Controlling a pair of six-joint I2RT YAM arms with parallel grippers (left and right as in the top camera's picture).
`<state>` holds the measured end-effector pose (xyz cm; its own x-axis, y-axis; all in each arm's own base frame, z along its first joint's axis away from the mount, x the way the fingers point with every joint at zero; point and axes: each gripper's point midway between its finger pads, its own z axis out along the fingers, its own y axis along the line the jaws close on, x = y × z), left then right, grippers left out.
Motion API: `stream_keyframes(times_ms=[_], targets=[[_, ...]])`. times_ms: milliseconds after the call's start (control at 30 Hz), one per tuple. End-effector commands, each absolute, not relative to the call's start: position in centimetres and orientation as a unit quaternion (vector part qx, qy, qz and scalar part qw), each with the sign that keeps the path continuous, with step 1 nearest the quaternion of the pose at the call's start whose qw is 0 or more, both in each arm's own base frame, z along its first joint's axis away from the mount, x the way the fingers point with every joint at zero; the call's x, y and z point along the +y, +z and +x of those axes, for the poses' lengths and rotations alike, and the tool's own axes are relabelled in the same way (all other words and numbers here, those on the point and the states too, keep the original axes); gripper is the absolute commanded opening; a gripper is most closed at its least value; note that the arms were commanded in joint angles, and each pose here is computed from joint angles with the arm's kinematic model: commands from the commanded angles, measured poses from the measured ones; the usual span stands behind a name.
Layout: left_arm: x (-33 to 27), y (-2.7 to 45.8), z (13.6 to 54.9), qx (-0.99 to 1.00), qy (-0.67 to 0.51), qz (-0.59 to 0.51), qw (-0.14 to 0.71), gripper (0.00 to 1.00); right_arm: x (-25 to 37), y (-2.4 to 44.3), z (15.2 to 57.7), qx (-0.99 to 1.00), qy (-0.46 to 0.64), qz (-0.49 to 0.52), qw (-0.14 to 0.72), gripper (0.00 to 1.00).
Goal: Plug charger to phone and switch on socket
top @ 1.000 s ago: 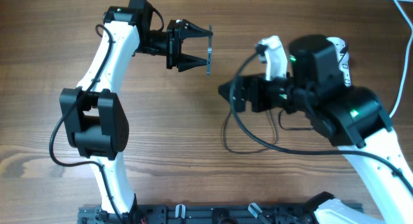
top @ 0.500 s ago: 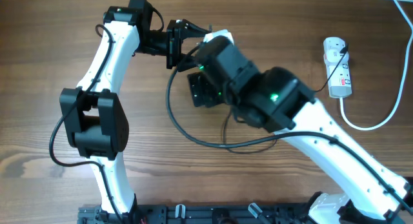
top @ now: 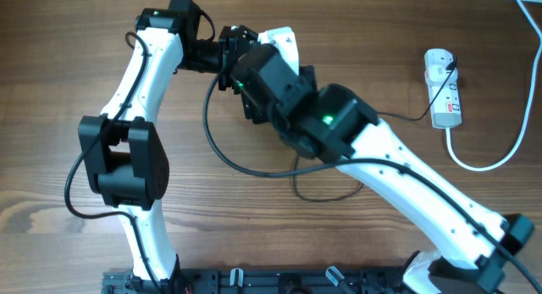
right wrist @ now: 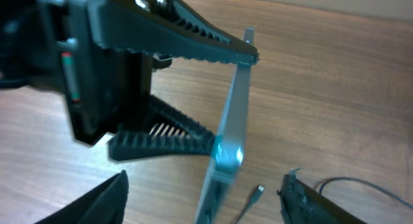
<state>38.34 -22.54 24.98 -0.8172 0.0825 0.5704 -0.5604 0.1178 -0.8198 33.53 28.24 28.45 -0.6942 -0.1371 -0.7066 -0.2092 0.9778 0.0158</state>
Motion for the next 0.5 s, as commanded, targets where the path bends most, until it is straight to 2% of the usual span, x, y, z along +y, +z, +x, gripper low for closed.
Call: stream_keyframes(times_ms=[0, 467], targets=[[-22.46, 27.60, 38.03, -0.692, 0.666, 0.146, 0.237, 0.64, 27.53, 29.45, 34.85, 0.909, 0.027, -0.045, 0.414, 0.65], [-22.44, 27.61, 38.04, -0.692, 0.666, 0.146, 0.237, 0.64, 27.66, 29.70, 35.06, 0.906, 0.033, -0.037, 0.420, 0.41]])
